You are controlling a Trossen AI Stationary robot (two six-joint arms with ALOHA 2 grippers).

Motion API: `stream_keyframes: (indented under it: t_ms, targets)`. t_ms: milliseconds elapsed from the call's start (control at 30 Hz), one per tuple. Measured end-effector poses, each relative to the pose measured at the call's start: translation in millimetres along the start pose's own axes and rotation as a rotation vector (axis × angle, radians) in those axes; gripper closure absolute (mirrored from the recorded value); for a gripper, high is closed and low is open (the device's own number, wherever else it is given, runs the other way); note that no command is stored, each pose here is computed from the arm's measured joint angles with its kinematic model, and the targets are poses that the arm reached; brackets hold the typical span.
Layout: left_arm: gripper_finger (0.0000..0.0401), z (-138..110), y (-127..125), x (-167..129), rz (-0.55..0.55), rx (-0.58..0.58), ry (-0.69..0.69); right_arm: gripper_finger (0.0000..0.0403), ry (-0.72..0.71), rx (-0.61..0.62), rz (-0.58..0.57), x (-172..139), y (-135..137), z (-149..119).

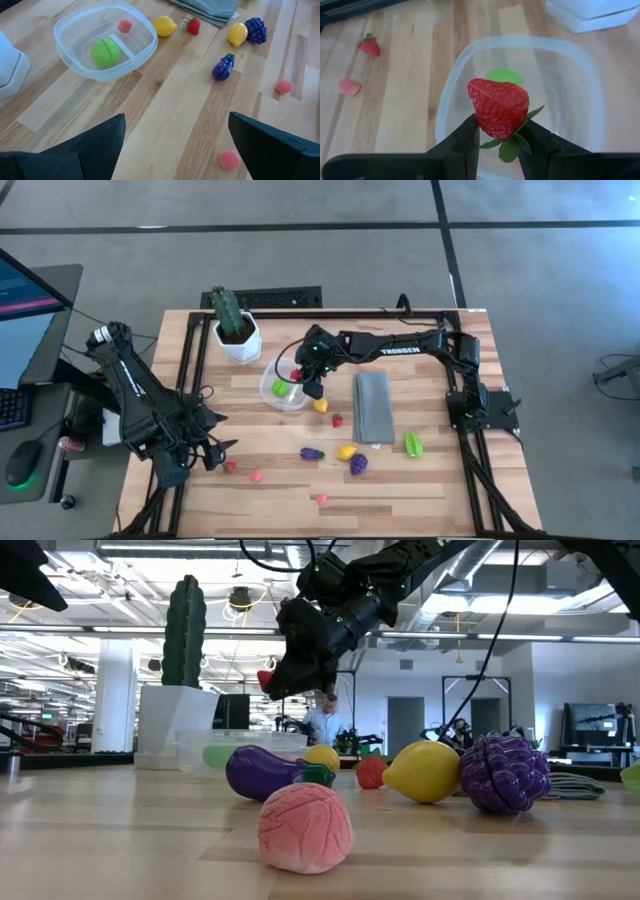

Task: Pick and placing Produce into tupperware
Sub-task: Put the top red strawberry into the transparent container

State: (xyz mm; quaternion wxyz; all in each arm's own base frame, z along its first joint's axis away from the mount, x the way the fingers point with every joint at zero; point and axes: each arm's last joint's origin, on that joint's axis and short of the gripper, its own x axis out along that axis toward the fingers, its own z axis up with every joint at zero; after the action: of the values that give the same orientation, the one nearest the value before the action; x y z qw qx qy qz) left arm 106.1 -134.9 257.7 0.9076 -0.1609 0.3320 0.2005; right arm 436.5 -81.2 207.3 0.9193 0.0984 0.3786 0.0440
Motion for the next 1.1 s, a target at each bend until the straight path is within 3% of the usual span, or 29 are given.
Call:
stream_keyframes:
  t_ms: [667, 900, 1100]
  targets:
    - [0.0058, 0, 0, 0, 0.002, 0.002, 0.0, 0.0269, -0.042, 0.075, -0.035, -2, -10, 3]
    - [0.0058, 0, 1, 0, 0.007, -0.007, 0.001, 0.0269, 0.042, 0.139, 0.013, 39, -14, -4]
    - [0.0058, -1, 0, 0, 0.002, -0.033, 0.024, 0.0269, 0.008, 0.115, 0.012, 37, -13, 9]
